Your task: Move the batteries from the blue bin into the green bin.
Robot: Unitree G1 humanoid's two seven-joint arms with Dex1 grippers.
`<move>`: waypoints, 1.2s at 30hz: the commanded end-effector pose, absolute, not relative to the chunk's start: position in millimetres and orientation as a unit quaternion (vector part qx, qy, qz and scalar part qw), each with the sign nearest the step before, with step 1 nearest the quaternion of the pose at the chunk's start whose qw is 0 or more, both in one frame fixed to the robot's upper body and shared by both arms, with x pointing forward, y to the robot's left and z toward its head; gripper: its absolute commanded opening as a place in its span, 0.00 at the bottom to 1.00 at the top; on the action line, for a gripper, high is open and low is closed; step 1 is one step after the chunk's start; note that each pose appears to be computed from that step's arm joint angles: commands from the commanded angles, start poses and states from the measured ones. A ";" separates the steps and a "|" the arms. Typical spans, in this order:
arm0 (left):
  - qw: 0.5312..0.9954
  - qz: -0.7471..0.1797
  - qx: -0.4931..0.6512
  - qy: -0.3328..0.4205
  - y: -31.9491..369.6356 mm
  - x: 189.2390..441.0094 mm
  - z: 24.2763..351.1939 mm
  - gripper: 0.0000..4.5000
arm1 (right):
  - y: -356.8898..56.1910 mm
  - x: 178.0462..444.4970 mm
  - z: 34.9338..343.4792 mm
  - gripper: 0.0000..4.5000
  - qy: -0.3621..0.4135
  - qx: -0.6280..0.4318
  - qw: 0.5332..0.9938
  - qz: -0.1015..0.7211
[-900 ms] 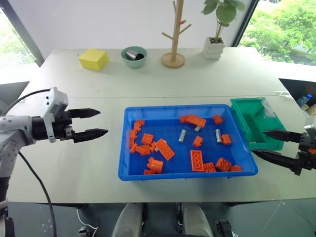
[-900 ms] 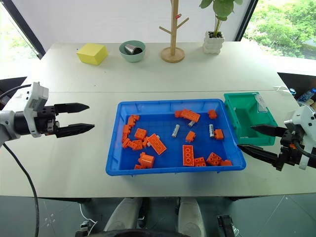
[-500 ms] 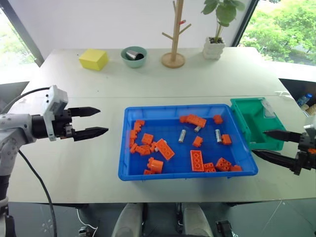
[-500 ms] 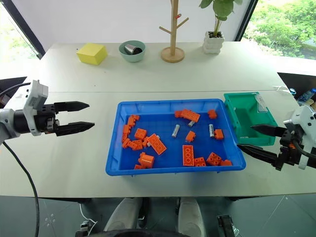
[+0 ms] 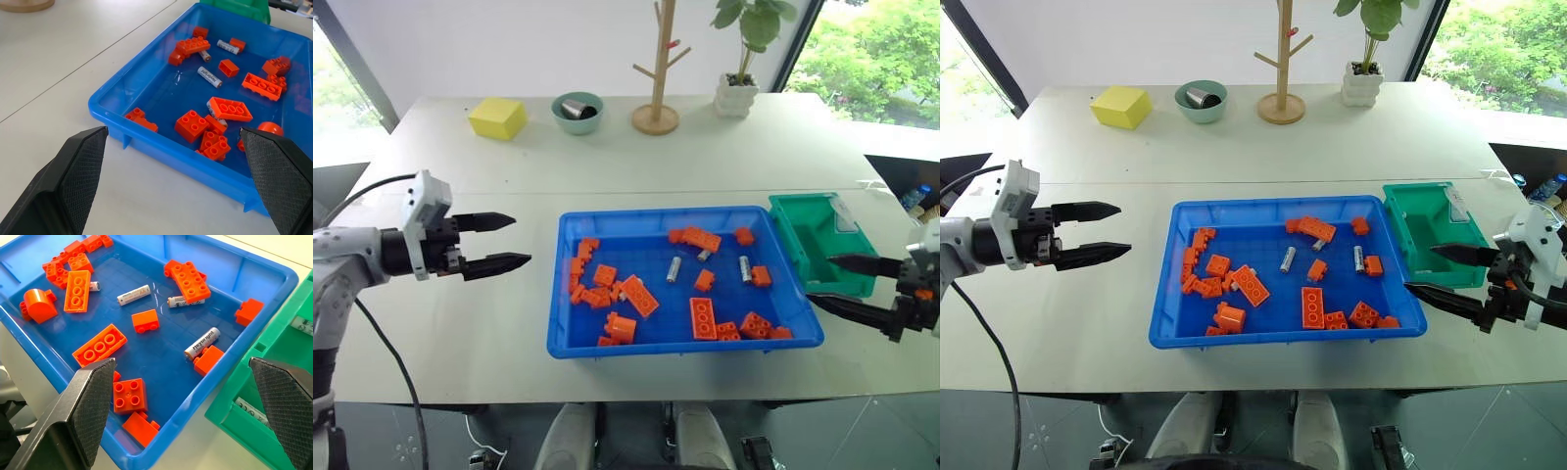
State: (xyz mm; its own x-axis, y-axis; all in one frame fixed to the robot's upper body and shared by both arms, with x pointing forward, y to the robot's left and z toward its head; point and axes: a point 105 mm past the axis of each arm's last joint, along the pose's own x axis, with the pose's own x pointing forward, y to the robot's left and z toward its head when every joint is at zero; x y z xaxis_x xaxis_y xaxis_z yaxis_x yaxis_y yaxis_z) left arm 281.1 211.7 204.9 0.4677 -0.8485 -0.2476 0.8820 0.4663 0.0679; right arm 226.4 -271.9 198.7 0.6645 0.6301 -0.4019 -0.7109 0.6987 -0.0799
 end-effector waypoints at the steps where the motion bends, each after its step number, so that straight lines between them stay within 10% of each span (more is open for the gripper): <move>1: 0.851 -0.509 0.112 0.060 209.0 277.7 214.6 1.00 | -264.5 231.0 219.3 0.99 0.156 -0.139 0.901 0.381; 18: 0.816 -0.554 0.129 0.103 204.3 262.4 212.8 1.00 | -109.7 282.4 194.4 0.99 0.216 -0.131 0.855 0.453; 36: 0.808 -0.563 0.132 0.116 205.5 262.9 212.0 1.00 | -60.5 292.9 132.9 0.99 0.325 -0.104 0.844 0.415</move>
